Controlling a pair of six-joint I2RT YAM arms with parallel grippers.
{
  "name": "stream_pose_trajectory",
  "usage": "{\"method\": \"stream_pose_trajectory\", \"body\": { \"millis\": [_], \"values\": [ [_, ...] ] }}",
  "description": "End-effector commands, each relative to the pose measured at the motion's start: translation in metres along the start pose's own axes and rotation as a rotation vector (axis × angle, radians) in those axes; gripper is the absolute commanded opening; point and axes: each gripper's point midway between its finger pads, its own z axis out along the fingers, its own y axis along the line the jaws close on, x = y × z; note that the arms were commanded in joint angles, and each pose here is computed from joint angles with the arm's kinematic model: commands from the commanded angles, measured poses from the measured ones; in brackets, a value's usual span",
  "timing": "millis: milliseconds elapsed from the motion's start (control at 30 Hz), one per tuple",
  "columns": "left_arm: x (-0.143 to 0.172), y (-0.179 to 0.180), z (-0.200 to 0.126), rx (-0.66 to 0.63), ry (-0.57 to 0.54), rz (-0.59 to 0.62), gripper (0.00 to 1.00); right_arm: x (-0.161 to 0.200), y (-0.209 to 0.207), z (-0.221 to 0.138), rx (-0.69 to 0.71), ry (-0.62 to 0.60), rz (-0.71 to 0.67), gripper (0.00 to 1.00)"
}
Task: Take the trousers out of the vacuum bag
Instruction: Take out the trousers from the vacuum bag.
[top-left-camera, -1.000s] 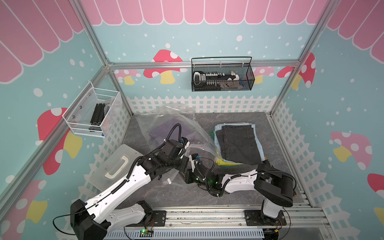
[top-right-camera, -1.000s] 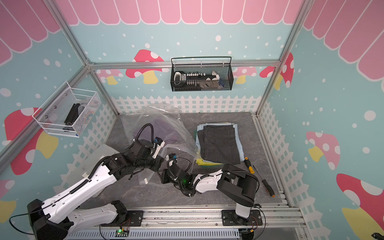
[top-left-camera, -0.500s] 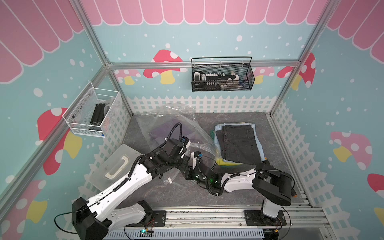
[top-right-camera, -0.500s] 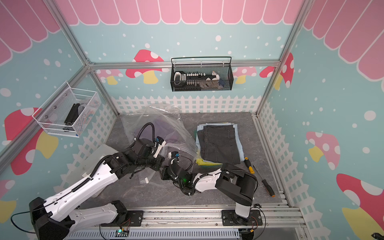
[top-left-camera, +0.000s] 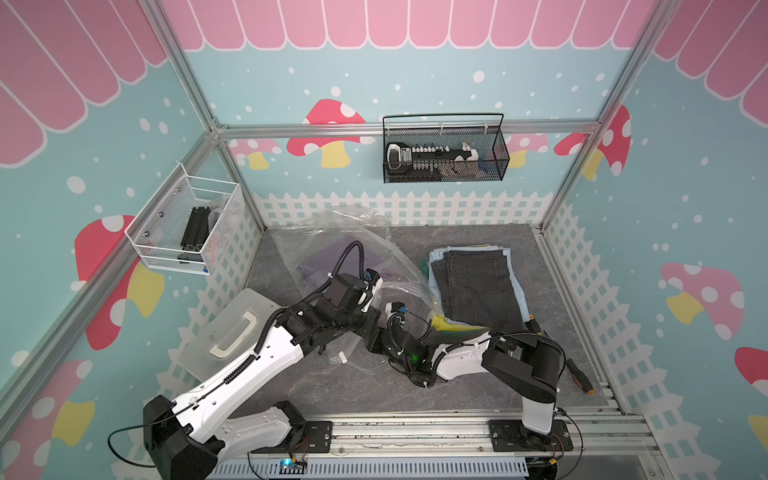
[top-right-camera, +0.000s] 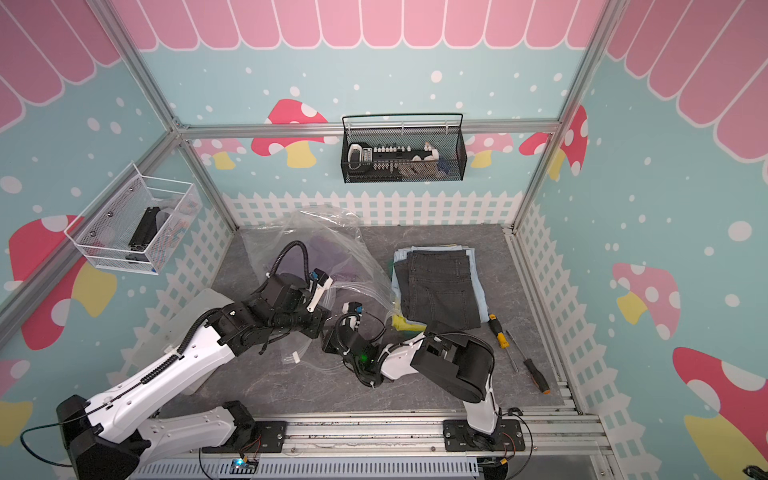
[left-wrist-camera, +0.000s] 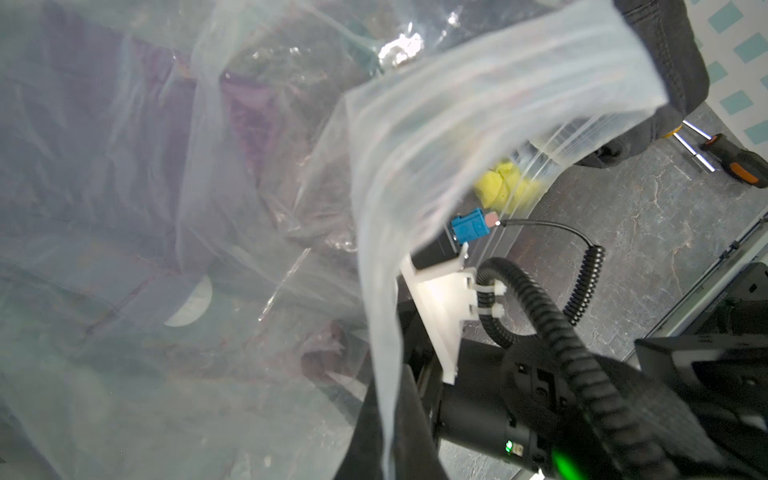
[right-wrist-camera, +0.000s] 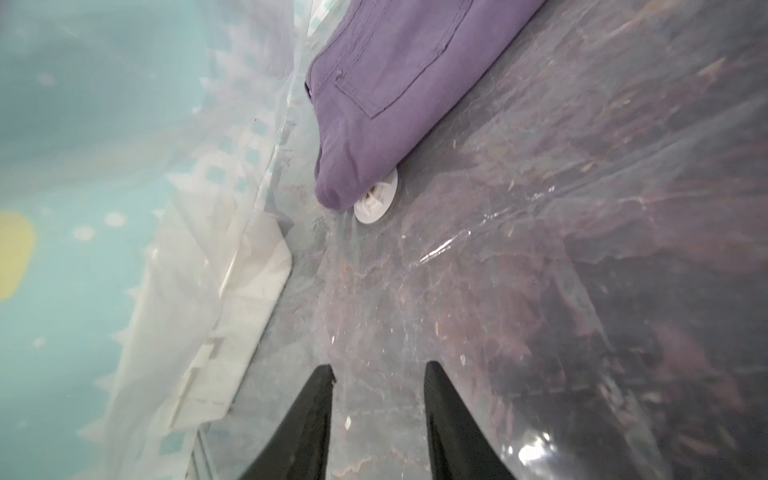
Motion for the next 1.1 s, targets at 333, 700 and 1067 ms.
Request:
{"method": "stream_pose_trajectory", "body": {
  "millis": [333,700,1067],
  "values": [
    [-0.011,-0.008,-0.013,0.05,-0.053,-0.002,0.0,-0.052,-0.02,0.057,0.077,-0.154,0.196,0.54],
    [-0.005,-0.007,-0.013,0.048,-0.044,-0.013,0.0,-0.076,-0.035,0.089,0.146,-0.202,0.282,0.57],
    [-0.001,-0.006,-0.007,0.047,-0.022,-0.012,0.0,-0.089,-0.056,0.109,0.26,-0.233,0.316,0.58]
  ]
}}
